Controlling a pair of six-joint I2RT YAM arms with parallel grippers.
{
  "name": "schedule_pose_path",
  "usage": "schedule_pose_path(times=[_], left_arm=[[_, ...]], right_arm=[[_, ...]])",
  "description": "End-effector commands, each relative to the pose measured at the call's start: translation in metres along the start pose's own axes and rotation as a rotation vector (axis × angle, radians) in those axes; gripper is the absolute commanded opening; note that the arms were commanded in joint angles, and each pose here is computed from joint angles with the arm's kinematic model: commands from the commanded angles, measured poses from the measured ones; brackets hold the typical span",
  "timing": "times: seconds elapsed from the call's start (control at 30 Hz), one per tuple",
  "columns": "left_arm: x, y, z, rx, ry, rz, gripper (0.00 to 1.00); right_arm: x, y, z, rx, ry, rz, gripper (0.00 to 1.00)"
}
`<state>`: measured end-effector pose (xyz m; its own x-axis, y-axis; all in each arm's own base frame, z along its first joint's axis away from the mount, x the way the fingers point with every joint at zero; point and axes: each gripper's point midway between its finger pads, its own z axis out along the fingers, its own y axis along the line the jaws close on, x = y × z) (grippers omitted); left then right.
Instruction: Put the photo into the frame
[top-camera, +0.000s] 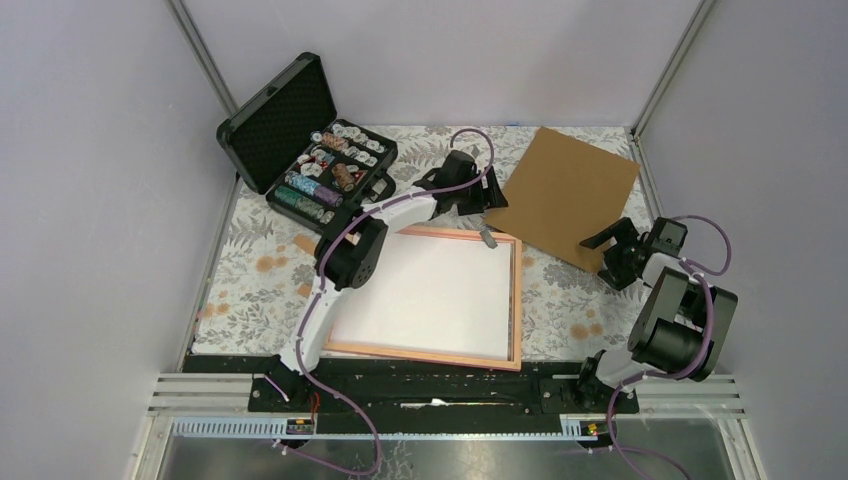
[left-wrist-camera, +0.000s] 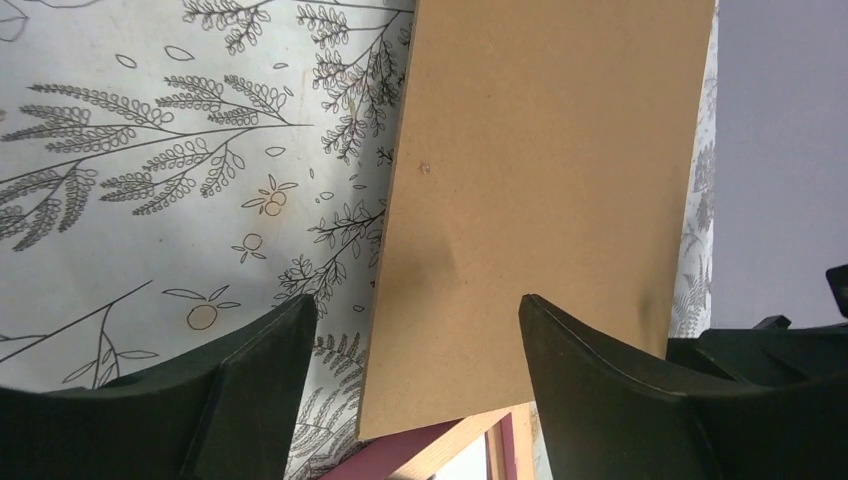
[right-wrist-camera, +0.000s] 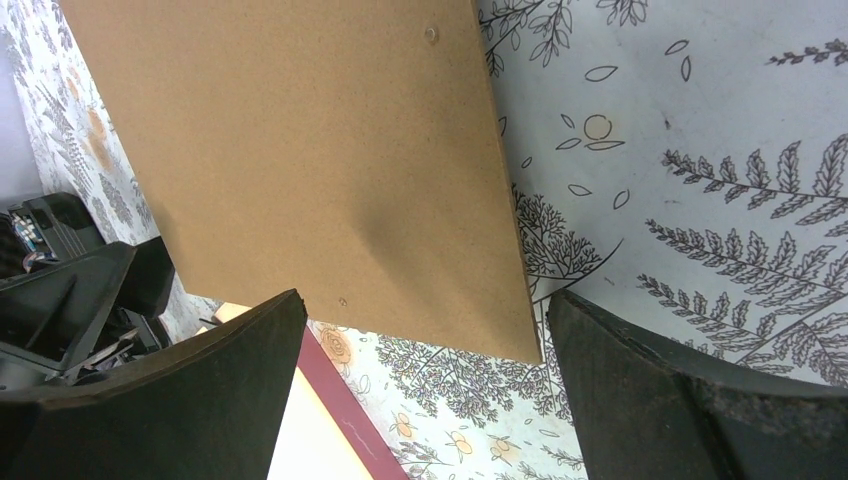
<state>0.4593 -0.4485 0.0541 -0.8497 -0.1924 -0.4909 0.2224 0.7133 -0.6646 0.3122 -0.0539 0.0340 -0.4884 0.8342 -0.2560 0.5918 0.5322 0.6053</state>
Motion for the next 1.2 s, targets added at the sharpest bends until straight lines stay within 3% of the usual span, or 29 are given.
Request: schedule_pose_path(times=[0.0, 0.27, 0.73, 0.87, 1.03, 1.17], left_arm=[[0.009, -0.006, 0.008, 0.068, 0.057, -0.071, 0.74], [0.01, -0.03, -0.012, 0.282, 0.097, -0.227, 0.44], [-0.012, -0.065, -0.043, 0.417, 0.055, -0.186, 0.0], [-0.016, -0.079, -0.057, 0.479, 0.054, -0.179, 0.0], [-0.012, -0.086, -0.062, 0.511, 0.079, -0.187, 0.13], [-0.007, -0.09, -0.058, 0.514, 0.089, -0.181, 0.12]], right_arm=[[-0.002, -0.002, 0.005, 0.014, 0.002, -0.012, 1.0], [-0.001, -0.001, 0.008, 0.0, 0.007, -0.004, 1.0], [-0.004, 0.001, 0.002, 0.001, -0.021, -0.018, 1.0], [-0.007, 0.004, -0.002, -0.002, -0.037, -0.025, 1.0], [-0.006, 0.007, -0.002, -0.017, -0.03, -0.029, 1.0], [-0.003, 0.008, -0.002, -0.022, -0.024, -0.033, 1.0]])
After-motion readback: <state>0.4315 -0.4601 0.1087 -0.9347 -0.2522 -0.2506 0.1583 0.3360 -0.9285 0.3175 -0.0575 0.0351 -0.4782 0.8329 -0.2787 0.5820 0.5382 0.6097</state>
